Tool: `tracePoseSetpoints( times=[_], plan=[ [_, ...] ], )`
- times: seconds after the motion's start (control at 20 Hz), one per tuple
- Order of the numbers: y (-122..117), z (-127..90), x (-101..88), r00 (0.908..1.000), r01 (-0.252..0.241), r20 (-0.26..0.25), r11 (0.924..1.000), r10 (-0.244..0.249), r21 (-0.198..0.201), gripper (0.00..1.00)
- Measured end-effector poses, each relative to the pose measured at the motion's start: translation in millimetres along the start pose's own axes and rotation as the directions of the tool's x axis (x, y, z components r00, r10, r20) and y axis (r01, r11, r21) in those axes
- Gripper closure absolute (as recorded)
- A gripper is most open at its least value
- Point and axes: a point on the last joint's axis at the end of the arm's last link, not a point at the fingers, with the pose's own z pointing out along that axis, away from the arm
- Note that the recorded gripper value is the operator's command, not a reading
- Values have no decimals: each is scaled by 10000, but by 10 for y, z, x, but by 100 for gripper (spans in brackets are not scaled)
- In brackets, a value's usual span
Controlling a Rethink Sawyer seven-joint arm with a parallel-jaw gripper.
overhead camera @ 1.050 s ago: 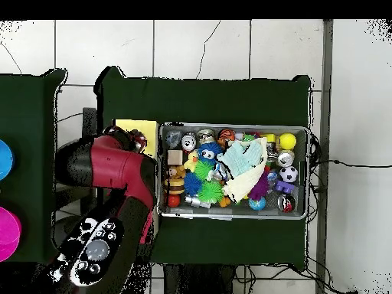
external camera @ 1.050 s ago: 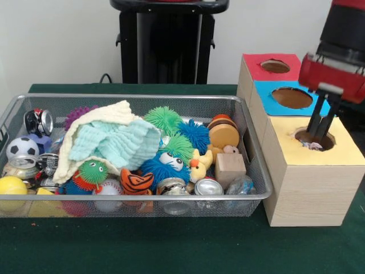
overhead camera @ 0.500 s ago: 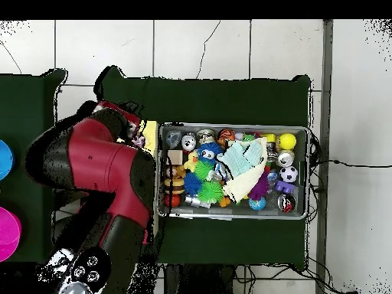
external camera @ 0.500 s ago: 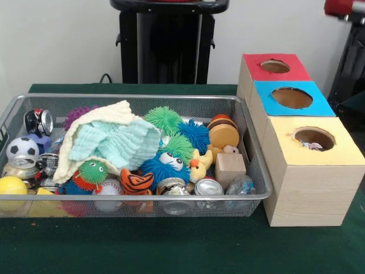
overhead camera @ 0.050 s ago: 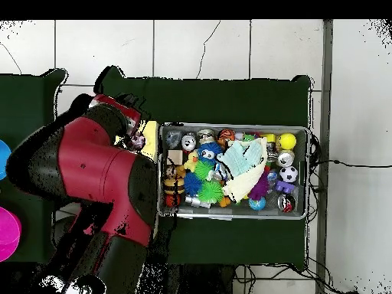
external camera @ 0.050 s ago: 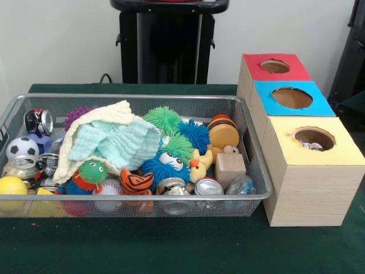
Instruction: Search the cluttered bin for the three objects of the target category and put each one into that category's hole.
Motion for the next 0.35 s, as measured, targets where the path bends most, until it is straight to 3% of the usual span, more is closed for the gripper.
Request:
tracePoseSetpoints(
  times=[0.35],
  plan=[
    [-11, -17, -6, 10000, 21, 20, 10000, -21, 8, 100]
  ],
)
